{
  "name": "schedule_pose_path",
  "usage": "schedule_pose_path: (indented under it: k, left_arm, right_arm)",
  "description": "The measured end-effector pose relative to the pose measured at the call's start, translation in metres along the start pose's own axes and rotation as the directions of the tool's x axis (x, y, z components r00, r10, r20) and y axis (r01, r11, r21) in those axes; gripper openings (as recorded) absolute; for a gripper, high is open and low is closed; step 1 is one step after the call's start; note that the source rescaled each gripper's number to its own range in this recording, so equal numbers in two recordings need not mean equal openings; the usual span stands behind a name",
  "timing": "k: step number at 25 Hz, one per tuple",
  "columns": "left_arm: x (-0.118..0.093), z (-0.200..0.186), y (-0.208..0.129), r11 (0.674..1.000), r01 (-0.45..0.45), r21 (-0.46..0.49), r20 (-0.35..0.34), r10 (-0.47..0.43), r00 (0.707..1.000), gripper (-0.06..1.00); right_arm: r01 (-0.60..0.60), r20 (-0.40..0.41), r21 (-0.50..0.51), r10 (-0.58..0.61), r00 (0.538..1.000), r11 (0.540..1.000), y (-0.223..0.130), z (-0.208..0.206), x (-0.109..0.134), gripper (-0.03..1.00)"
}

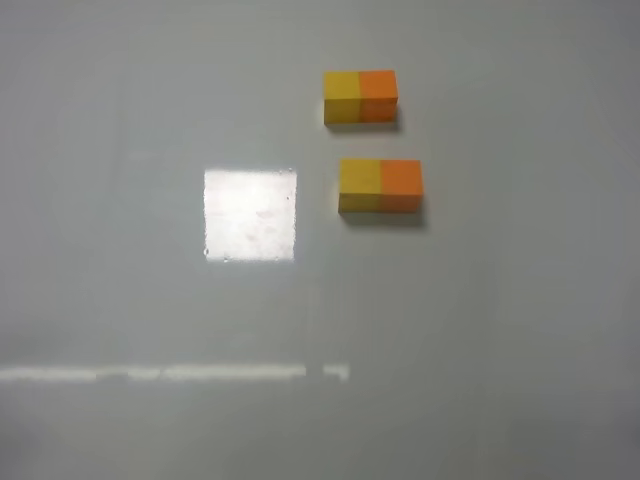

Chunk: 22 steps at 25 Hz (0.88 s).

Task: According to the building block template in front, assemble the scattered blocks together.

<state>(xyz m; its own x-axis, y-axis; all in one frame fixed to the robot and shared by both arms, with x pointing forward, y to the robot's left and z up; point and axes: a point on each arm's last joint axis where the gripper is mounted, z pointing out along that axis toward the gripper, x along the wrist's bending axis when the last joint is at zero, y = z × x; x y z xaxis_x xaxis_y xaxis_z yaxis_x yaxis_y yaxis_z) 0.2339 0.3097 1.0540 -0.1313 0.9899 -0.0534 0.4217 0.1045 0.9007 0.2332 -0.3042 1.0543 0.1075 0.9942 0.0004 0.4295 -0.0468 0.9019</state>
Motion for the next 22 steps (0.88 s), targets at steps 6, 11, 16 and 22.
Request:
schedule_pose_path:
  k: [6,11,16,22]
  left_arm:
    - [0.0,0.0,0.0,1.0,0.0,0.0,0.0,0.0,1.0,0.36]
    - [0.0,0.0,0.0,1.0,0.0,0.0,0.0,0.0,1.0,0.36]
    - [0.0,0.0,0.0,1.0,0.0,0.0,0.0,0.0,1.0,0.36]
    - [0.0,0.0,0.0,1.0,0.0,0.0,0.0,0.0,1.0,0.36]
  right_arm:
    - [0.0,0.0,0.0,0.0,1.0,1.0,0.0,0.0,0.0,0.42]
    - [0.0,0.0,0.0,0.0,1.0,1.0,0.0,0.0,0.0,0.42]
    - [0.0,0.0,0.0,0.0,1.0,1.0,0.0,0.0,0.0,0.42]
    - [0.0,0.0,0.0,0.0,1.0,1.0,0.0,0.0,0.0,0.42]
